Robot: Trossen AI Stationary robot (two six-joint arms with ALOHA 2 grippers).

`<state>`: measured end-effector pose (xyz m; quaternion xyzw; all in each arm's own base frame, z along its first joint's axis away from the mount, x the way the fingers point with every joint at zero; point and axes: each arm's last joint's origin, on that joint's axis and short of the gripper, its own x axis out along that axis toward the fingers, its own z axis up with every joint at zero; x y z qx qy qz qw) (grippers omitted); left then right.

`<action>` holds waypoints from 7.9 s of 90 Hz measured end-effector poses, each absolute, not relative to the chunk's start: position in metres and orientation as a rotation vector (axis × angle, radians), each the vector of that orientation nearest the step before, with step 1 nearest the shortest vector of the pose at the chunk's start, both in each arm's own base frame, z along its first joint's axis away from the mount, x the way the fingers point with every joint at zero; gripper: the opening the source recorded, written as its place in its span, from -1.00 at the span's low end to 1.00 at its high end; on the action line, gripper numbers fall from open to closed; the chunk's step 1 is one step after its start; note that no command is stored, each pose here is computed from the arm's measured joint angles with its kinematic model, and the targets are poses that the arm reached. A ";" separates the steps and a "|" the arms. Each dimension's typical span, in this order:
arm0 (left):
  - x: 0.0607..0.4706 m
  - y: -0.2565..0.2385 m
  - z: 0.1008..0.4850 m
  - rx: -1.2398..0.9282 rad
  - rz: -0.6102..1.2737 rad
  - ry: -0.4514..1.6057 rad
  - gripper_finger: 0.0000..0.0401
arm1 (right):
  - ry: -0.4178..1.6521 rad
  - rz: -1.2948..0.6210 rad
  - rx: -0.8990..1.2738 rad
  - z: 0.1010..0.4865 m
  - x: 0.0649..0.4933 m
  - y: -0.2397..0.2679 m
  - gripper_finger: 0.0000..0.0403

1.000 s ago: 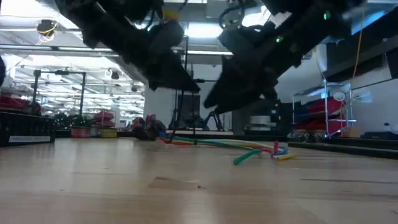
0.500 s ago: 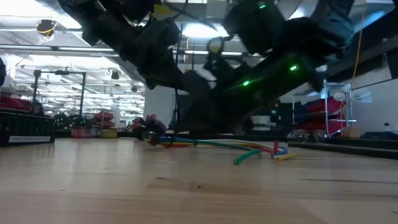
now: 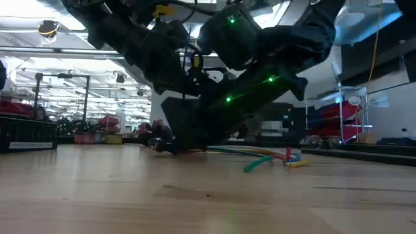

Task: Ziptie cables
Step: Wrap the black zip tie loop on the cables

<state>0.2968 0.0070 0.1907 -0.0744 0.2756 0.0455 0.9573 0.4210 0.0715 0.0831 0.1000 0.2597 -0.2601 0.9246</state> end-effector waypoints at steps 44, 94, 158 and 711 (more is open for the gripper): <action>0.253 0.014 0.276 -0.072 0.108 0.280 -1.00 | 0.647 -0.511 0.218 0.081 0.417 0.073 -0.96; 0.223 0.008 0.197 -0.191 0.152 0.742 -0.37 | 0.636 -0.477 0.238 0.081 0.419 0.074 -0.93; 0.280 -0.004 0.151 -0.288 0.100 0.479 -0.26 | 0.609 -0.461 0.259 0.082 0.422 0.072 -0.93; 0.290 -0.002 0.134 -0.458 0.508 0.930 -1.00 | 0.774 -0.263 -0.005 0.195 0.246 -0.004 0.39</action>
